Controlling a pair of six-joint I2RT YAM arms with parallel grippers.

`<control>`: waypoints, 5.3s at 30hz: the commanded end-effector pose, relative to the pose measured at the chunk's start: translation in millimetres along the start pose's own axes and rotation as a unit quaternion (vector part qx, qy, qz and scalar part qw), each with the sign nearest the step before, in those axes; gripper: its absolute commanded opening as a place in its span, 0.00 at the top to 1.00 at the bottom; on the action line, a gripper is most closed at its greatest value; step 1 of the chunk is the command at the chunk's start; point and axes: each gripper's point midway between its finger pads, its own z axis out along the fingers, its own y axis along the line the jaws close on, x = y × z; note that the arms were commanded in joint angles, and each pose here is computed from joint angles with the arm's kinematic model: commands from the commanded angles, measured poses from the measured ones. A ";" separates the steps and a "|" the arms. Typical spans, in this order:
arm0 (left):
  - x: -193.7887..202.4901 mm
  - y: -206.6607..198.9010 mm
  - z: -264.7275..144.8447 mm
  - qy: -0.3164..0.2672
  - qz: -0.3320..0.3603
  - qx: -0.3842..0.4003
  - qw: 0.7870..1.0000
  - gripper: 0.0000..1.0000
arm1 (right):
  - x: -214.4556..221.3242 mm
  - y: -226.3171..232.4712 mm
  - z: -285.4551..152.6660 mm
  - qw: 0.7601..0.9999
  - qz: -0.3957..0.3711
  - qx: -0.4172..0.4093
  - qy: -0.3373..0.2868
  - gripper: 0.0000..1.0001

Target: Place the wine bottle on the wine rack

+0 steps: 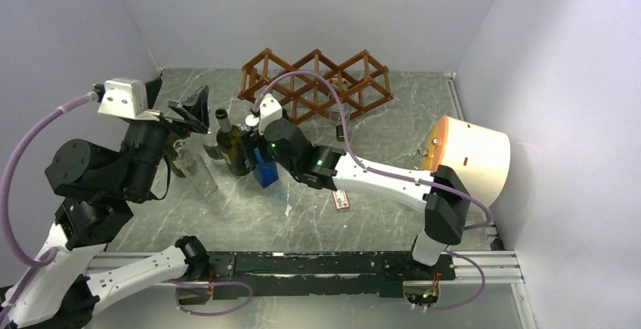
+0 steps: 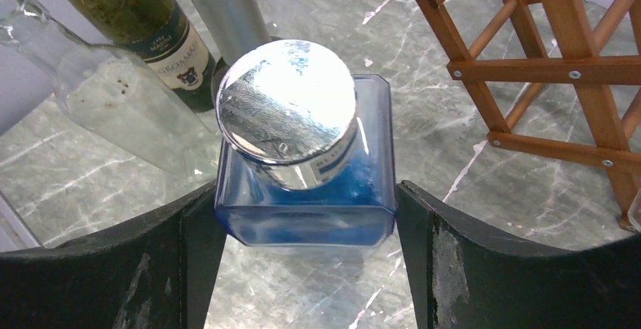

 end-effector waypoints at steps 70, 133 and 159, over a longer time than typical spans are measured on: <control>286.3 -204.4 -8.7 0.063 0.009 0.502 0.862 0.38 | -124.2 -87.4 -180.8 0.973 0.144 -0.034 -0.177 0.64; 132.9 -174.8 103.7 -0.252 0.682 0.290 0.622 0.93 | -69.6 -113.4 -199.2 0.997 -0.059 0.019 0.050 0.09; 127.4 -176.6 92.5 -0.267 0.657 0.301 0.637 0.93 | -12.2 -127.6 -157.3 0.990 -0.018 0.051 0.132 0.28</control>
